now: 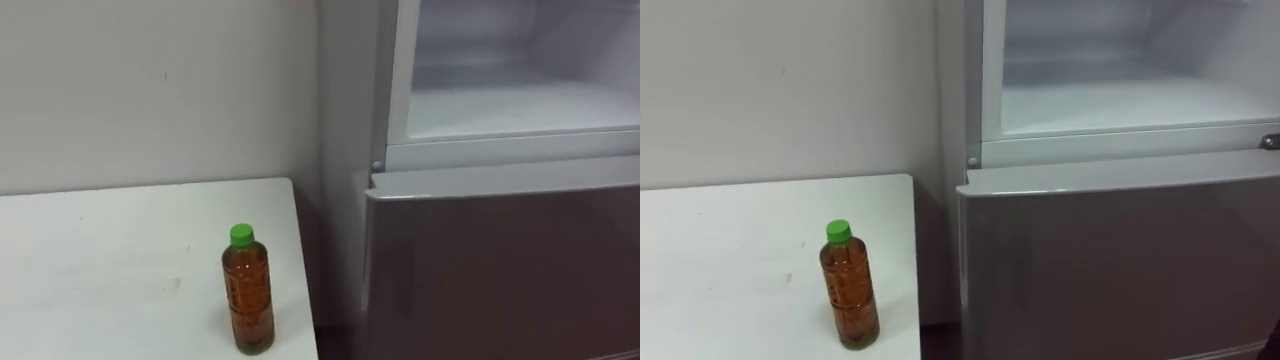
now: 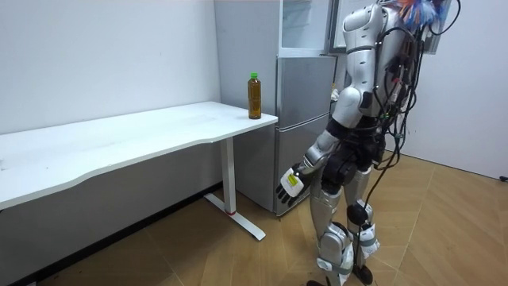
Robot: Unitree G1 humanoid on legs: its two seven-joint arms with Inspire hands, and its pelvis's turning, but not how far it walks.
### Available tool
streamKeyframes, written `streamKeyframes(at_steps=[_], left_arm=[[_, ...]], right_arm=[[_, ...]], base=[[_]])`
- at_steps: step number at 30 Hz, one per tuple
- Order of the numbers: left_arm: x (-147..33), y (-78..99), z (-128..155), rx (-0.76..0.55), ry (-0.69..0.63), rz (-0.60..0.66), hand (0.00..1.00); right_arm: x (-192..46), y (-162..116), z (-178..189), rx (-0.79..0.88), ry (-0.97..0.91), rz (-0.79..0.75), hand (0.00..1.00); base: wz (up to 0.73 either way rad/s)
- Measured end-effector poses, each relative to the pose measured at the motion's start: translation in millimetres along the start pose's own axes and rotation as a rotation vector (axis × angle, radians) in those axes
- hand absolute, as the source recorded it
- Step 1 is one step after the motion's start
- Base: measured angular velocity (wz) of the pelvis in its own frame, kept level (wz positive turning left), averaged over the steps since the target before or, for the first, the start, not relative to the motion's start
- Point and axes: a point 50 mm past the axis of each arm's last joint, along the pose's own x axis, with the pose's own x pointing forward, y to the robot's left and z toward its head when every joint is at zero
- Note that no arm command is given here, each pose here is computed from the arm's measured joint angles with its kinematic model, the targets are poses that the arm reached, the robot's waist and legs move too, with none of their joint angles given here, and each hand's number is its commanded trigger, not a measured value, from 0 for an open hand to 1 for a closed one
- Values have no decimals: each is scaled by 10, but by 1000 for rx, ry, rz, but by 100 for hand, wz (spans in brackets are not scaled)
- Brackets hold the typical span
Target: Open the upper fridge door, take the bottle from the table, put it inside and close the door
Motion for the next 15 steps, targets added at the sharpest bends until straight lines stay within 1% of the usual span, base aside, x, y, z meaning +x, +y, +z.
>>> streamKeyframes(at_steps=[2, 8, 11, 15], left_arm=[[-13, -6, -68, -37, 21, 25, 0], [-38, 53, -137, -72, 43, 100, 0], [-63, 81, -221, -137, 70, 159, 0], [-63, 92, -242, -167, 81, 191, 0]], right_arm=[[-9, -12, -33, 14, 8, -6, 0], [-33, -33, -122, 31, 34, -19, 0], [-38, -39, -149, 37, 44, -23, 0], [-37, -36, -147, 36, 43, -23, 0]], base=[[8], [14], [3], [0]])
